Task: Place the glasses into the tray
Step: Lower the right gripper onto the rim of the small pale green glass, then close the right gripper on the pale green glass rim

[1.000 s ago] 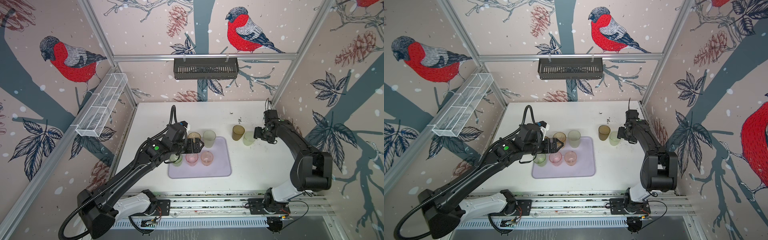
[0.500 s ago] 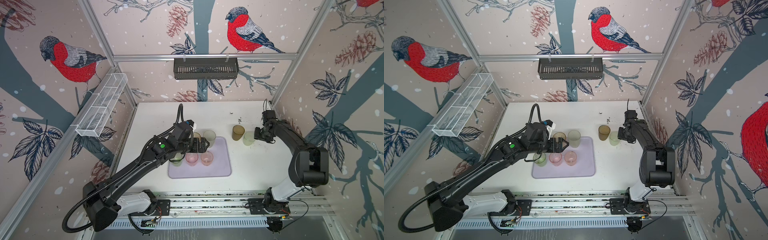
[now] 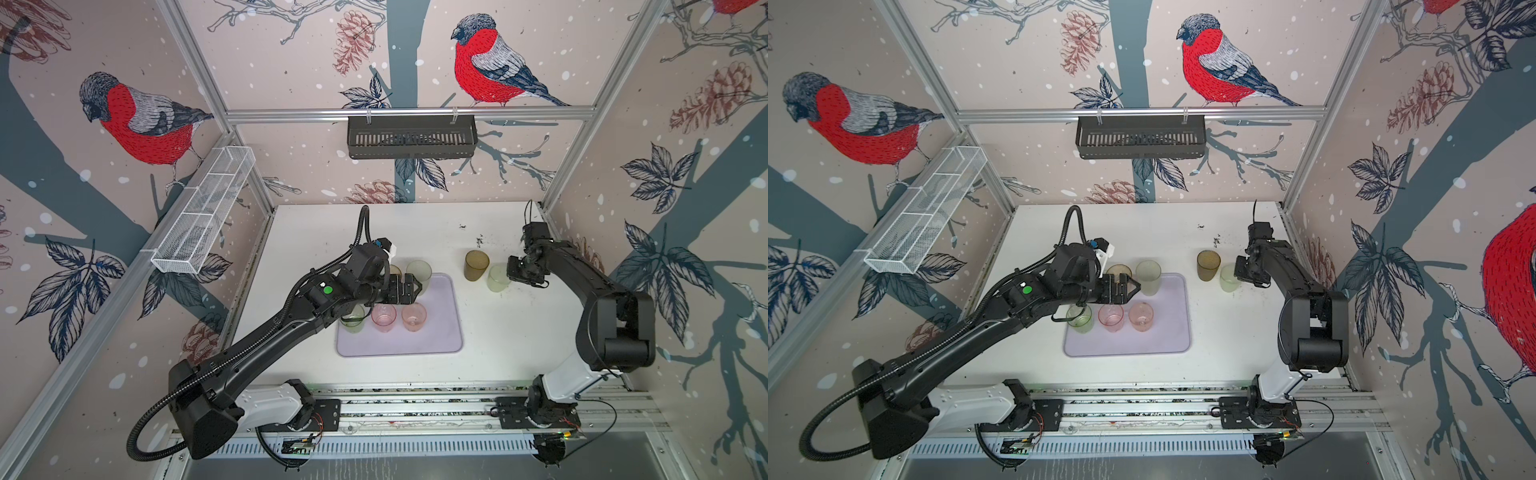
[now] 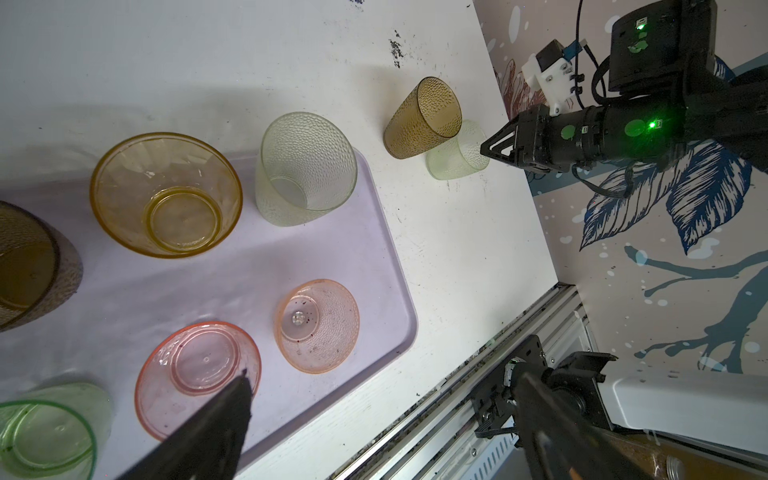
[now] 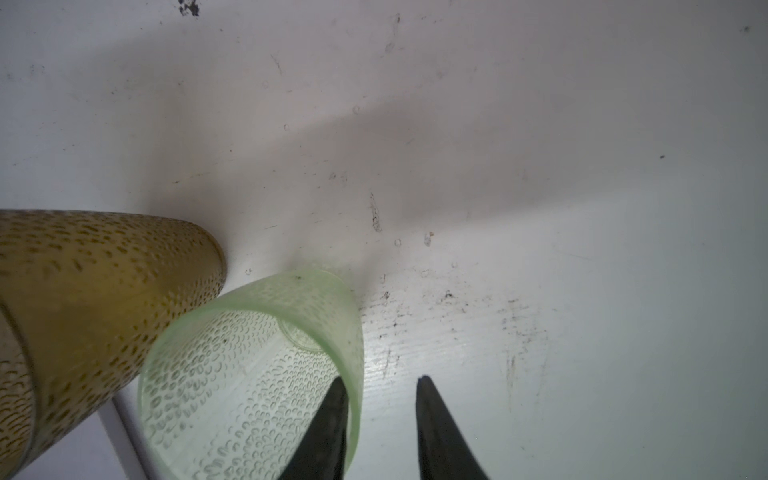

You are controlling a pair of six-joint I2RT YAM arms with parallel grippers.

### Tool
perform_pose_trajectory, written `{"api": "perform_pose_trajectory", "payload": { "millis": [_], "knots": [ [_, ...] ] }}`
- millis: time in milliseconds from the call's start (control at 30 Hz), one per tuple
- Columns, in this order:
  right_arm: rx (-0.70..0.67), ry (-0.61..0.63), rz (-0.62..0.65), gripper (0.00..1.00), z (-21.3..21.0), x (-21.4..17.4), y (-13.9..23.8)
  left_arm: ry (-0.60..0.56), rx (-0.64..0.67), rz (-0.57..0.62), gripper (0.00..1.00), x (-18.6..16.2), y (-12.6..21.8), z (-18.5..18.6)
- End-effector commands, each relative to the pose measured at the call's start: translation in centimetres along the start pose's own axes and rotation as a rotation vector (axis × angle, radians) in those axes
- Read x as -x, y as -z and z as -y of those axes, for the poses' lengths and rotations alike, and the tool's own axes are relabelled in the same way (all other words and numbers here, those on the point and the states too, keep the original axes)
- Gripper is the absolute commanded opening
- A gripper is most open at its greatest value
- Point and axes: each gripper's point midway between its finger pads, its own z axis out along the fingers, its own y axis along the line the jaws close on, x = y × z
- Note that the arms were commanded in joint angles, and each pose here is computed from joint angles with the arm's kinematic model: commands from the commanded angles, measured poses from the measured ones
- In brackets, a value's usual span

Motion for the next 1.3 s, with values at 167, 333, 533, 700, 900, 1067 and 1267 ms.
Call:
{"api": "perform_pose_trajectory", "payload": {
  "millis": [167, 333, 533, 700, 900, 1067, 1267],
  "knots": [
    [0.004, 0.017, 0.005, 0.24, -0.1, 0.1, -0.3, -0.009, -0.012, 0.020, 0.98, 0.5, 0.2, 0.4],
    [-0.001, 0.017, 0.001, 0.20, 0.0, 0.0, -0.4, -0.008, -0.008, 0.023, 0.98, 0.4, 0.2, 0.3],
    [-0.008, 0.019, 0.005, 0.16, 0.1, 0.0, -0.3, -0.005, -0.007, 0.023, 0.98, 0.4, 0.2, 0.3],
    [-0.009, 0.018, 0.008, 0.14, 0.2, 0.0, -0.2, -0.005, -0.007, 0.025, 0.98, 0.4, 0.3, 0.3],
    [-0.013, 0.021, 0.012, 0.10, 0.3, 0.0, 0.0, -0.003, -0.005, 0.028, 0.98, 0.4, 0.4, 0.2],
    [-0.018, 0.024, 0.017, 0.07, 0.4, 0.0, 0.2, 0.002, -0.005, 0.030, 0.98, 0.4, 0.4, 0.2],
    [-0.020, 0.029, 0.022, 0.03, 0.4, 0.0, 0.7, 0.009, -0.004, 0.031, 0.98, 0.2, 0.6, 0.1]
  ]
}}
